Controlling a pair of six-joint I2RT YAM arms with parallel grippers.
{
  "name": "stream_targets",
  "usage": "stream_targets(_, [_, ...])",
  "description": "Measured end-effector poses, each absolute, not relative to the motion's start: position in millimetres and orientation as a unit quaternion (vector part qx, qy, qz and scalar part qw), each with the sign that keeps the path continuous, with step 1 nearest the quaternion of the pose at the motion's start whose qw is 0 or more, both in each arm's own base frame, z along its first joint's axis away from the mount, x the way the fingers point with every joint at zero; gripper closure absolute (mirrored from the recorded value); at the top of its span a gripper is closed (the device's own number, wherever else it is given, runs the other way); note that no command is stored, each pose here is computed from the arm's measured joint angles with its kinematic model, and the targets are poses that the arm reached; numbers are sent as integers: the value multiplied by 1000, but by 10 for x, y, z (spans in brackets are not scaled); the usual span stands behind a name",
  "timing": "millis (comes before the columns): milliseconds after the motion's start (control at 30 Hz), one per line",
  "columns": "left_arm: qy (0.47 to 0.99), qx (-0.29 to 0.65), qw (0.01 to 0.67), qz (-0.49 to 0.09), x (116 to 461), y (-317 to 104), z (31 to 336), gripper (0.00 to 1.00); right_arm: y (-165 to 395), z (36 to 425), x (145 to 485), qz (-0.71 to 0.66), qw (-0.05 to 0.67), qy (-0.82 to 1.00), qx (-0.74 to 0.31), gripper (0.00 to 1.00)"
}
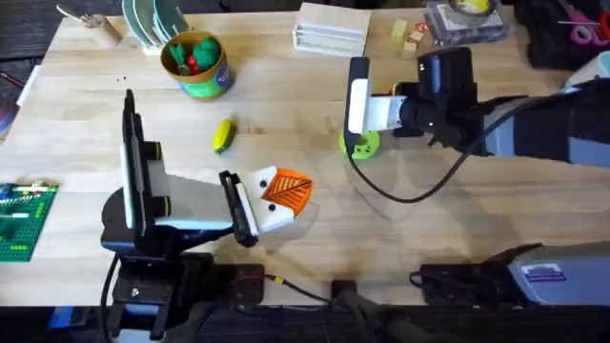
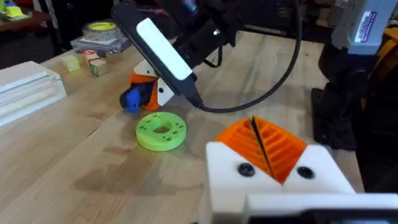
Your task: Pick up the gripper from the table and insert it into the empty holder that is missing its gripper. Then pick up a screw, insert it into the mounting hole, and use the screwdriver to tighten it. Finally, clean up the table by picking up the vegetable and placing it into the bucket.
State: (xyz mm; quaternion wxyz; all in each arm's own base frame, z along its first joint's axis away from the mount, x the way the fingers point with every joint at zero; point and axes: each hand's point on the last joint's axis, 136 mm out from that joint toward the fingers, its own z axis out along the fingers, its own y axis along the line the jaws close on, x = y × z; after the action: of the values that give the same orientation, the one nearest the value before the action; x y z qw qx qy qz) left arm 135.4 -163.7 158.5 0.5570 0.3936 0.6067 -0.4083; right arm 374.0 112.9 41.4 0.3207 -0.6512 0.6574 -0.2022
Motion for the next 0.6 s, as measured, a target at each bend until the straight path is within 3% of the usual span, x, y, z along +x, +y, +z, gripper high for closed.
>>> stream_targets(33, [607,394,557,-408,1354,-1637,1585,997,1137,422,3746,-204,319,656,-653,937])
stream_targets(233, [607,394,557,-408,1354,-1637,1585,997,1193,516,3829,-213,321,655,-651,69])
stream_targets(267, [606,394,557,-408,1354,-1637,1584,968,1190,539,3848,-214,320,657,-648,27])
stream_targets(400, [606,395,558,-407,1354,-1637,1585,753,1181,523,3826,-210,314,676,-633,15])
stream_targets(600, [605,396,558,-406,1354,-1637,1584,185,1194,521,3719,-177,315,731,-579,12])
